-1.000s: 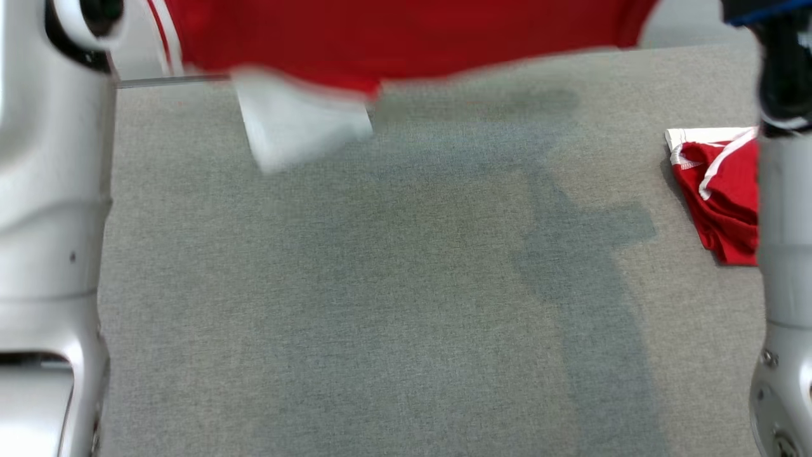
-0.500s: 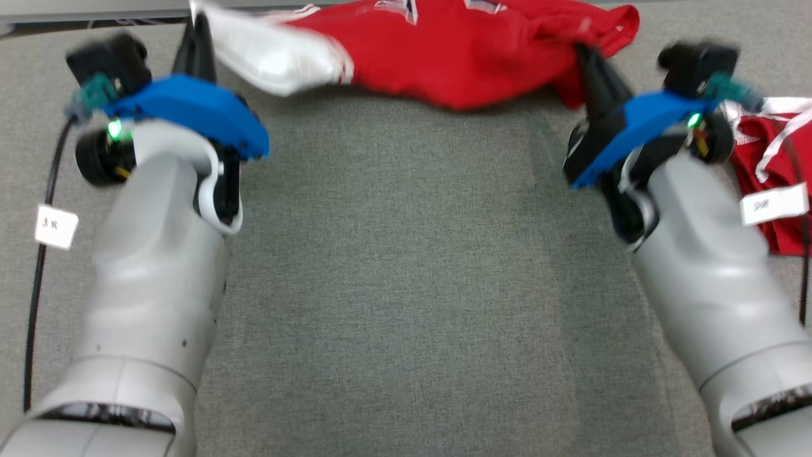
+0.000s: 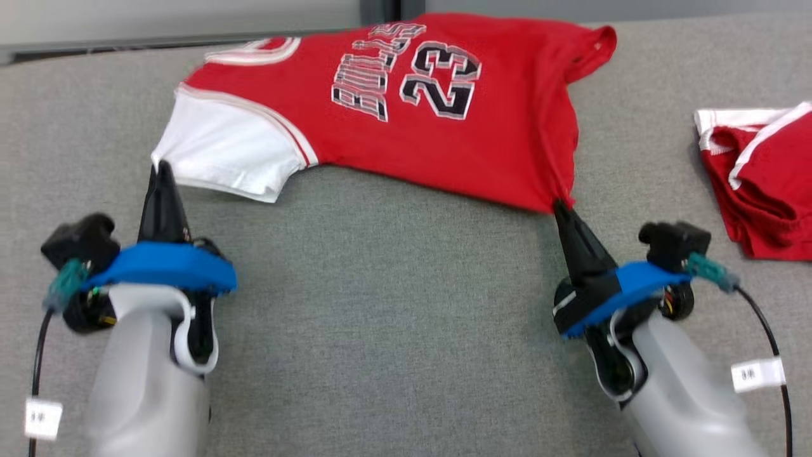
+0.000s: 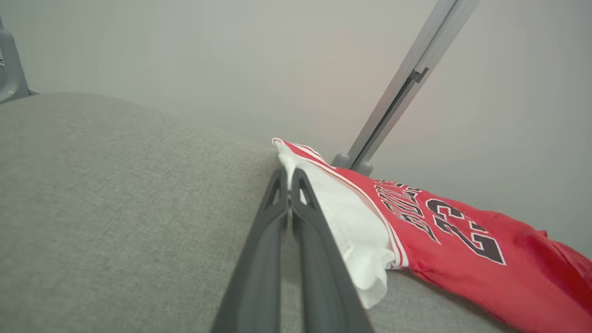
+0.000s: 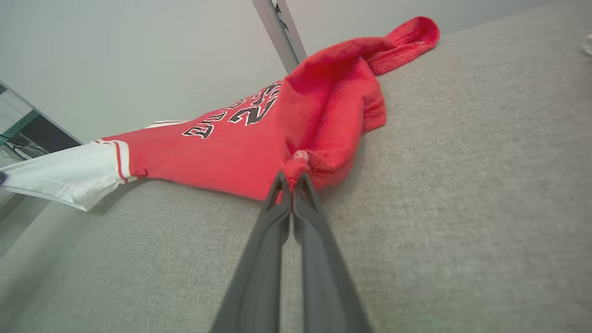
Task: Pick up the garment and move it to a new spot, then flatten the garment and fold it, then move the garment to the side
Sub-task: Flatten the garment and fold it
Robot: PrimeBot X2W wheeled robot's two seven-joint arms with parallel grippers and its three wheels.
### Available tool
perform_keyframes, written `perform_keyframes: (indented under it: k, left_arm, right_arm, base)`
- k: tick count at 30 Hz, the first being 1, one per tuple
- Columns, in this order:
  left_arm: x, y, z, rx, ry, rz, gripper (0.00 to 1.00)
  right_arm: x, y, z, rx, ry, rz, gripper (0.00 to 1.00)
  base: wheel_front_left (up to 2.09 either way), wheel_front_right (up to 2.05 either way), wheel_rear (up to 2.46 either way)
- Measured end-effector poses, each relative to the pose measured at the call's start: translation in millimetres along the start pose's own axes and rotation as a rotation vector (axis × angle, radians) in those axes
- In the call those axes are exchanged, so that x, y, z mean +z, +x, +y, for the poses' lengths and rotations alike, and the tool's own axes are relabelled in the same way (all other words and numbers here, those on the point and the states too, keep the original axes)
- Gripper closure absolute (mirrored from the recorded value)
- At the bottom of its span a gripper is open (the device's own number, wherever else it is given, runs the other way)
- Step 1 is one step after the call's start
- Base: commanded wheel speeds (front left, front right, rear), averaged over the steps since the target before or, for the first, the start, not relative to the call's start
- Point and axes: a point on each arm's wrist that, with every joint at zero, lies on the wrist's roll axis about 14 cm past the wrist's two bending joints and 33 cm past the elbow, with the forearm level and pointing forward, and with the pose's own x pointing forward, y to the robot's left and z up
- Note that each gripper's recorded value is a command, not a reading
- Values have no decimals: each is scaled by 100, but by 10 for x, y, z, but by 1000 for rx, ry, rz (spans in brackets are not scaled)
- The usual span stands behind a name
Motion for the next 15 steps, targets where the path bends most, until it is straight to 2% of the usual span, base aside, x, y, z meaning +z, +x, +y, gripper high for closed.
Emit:
perform_keyframes:
  k: [4, 10, 15]
  left_arm:
    - [167, -384, 131, 22, 27, -70, 100]
    - [336, -932, 195, 47, 57, -143, 100]
    - [477, -1271, 105, 56, 67, -161, 100]
  right_arm:
    - [39, -303, 24, 4, 9, -39, 100]
    - [-118, -821, -51, -32, 26, -29, 100]
    - [-237, -1203, -135, -79, 48, 15, 100]
  base:
    - [0, 0, 0]
    - [0, 0, 0]
    - [0, 0, 0]
